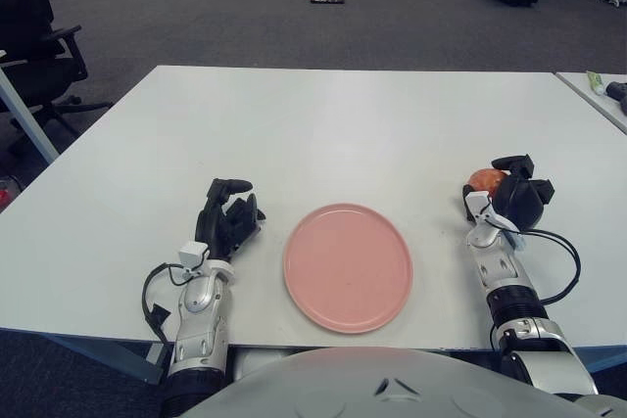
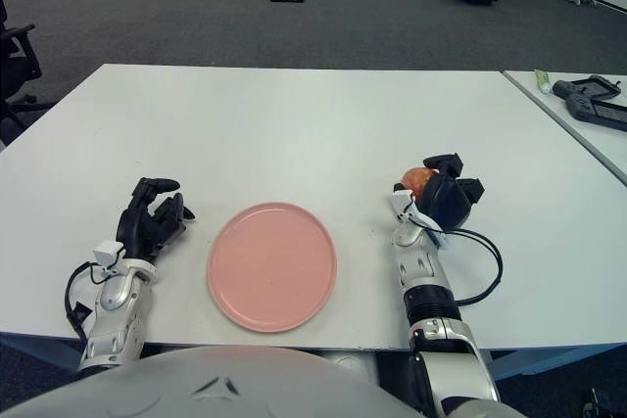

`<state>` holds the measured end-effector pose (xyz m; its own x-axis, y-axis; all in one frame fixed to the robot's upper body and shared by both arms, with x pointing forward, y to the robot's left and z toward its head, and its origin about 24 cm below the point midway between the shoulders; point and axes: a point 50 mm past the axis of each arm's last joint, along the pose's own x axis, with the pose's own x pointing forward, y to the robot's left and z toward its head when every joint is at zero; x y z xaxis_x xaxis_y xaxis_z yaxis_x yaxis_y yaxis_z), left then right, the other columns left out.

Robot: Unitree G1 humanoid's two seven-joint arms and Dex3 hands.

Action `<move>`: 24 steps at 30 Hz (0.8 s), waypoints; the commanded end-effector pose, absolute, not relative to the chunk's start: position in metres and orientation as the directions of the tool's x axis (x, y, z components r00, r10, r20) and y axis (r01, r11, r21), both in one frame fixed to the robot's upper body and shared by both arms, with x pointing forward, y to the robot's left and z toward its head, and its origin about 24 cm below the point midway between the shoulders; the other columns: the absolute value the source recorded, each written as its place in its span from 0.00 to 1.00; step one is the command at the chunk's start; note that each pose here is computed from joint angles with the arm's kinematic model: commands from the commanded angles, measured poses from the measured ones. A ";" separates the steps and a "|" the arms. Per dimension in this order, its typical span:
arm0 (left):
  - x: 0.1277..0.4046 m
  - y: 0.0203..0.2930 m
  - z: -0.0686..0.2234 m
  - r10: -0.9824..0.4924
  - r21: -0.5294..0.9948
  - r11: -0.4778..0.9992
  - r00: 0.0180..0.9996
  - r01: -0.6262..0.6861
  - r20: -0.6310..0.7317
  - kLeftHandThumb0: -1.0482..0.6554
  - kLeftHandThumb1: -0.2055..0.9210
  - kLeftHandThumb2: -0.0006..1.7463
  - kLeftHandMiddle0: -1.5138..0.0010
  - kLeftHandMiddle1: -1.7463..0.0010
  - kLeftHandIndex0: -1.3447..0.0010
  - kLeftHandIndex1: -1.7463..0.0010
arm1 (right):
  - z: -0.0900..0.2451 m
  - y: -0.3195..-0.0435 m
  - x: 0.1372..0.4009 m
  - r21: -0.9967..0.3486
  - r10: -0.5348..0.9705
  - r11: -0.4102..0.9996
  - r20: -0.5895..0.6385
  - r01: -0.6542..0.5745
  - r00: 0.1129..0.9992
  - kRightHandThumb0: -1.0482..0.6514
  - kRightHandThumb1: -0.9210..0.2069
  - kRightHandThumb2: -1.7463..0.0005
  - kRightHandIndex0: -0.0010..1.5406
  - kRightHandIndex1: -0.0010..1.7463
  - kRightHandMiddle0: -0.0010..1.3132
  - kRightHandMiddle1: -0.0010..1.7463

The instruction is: Put the apple into the plate.

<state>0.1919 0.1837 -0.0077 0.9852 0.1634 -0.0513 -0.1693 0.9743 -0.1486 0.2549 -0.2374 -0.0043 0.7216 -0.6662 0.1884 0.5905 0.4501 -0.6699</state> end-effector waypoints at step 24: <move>0.193 0.184 -0.010 0.162 -0.142 0.975 0.984 -0.170 -0.068 0.39 0.81 0.47 0.51 0.00 0.76 0.00 | 0.013 -0.228 0.242 -0.535 -0.668 0.468 0.306 0.703 0.678 0.62 0.82 0.03 0.56 0.98 0.48 1.00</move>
